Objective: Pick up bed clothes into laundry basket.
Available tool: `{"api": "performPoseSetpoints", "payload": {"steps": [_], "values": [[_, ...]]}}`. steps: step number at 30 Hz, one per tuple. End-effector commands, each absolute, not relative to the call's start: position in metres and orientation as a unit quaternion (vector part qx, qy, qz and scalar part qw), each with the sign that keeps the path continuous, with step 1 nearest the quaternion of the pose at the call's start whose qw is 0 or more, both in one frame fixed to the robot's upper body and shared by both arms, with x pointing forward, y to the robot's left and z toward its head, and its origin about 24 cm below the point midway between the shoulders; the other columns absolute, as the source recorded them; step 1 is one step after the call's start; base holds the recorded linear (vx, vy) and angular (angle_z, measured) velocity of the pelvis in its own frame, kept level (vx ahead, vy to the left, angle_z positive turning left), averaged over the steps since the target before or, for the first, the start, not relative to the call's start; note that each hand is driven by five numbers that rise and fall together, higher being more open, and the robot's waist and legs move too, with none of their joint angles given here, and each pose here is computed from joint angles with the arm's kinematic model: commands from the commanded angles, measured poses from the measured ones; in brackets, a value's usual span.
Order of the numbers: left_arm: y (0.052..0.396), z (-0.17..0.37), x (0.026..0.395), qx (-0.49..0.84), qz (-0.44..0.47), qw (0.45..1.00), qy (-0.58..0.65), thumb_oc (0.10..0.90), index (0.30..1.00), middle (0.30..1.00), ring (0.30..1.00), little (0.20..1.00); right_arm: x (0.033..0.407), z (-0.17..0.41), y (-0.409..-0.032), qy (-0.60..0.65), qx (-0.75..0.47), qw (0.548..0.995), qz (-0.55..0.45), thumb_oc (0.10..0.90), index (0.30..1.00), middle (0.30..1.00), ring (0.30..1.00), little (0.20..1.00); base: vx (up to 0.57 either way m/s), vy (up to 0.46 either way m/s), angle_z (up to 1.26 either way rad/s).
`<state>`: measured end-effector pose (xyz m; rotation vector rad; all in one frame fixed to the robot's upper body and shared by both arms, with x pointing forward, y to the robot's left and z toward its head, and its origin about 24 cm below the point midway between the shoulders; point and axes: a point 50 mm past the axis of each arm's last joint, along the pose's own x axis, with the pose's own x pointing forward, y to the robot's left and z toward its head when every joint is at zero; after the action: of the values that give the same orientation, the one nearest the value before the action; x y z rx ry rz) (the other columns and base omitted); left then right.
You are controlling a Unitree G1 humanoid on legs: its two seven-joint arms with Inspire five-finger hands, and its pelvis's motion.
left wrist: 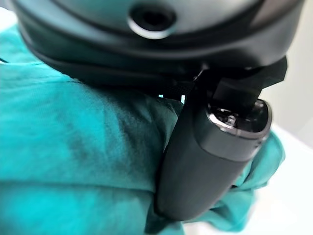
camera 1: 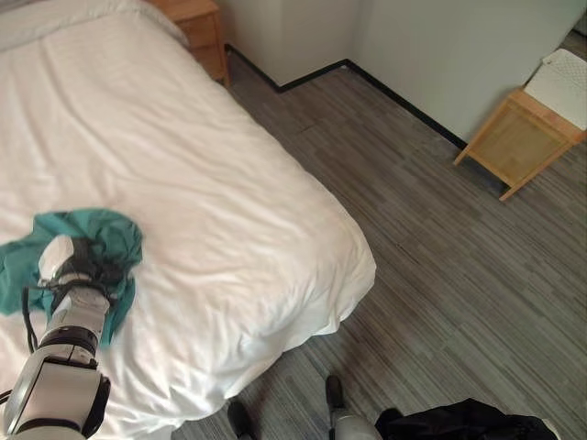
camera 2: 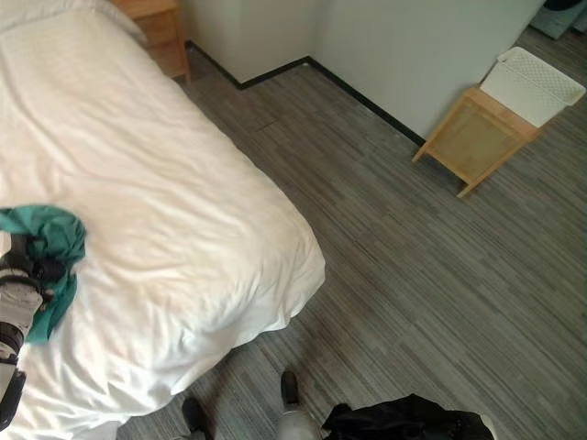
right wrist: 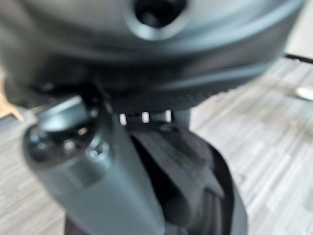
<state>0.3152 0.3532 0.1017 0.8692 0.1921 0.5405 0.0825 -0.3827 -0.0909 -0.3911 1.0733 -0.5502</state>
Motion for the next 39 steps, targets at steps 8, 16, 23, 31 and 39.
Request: {"api": "performPoseSetpoints", "payload": {"steps": [8,16,23,31,39], "values": [[0.252,0.149,0.247,0.251,0.11,0.93,-0.246,0.4,0.3,0.3,0.3,0.3,0.111,-0.043,-0.418,0.403,-0.245,0.834,-0.284,0.4,0.3,0.3,0.3,0.3,-0.34,-0.281,-0.34],[0.233,0.118,0.23,0.169,0.072,0.961,-0.205,0.4,0.3,0.3,0.3,0.3,0.119,-0.017,-0.443,0.385,-0.281,0.827,-0.297,0.4,0.3,0.3,0.3,0.3,-0.36,-0.402,-0.48],[0.177,0.112,0.246,0.119,-0.05,0.969,-0.212,0.4,0.3,0.3,0.3,0.3,0.132,0.023,-0.467,0.338,-0.305,0.828,-0.328,0.4,0.3,0.3,0.3,0.3,-0.29,-0.239,-0.22],[0.109,0.132,0.249,0.023,-0.178,0.948,-0.263,0.4,0.3,0.3,0.3,0.3,0.252,0.108,-0.415,0.107,-0.399,0.874,-0.256,0.4,0.3,0.3,0.3,0.3,-0.16,-0.057,-0.48],[0.049,0.202,0.286,0.083,-0.152,0.906,-0.387,0.4,0.3,0.3,0.3,0.3,0.251,0.135,-0.293,-0.154,-0.451,0.865,-0.159,0.4,0.3,0.3,0.3,0.3,0.01,0.051,-0.66]]}}
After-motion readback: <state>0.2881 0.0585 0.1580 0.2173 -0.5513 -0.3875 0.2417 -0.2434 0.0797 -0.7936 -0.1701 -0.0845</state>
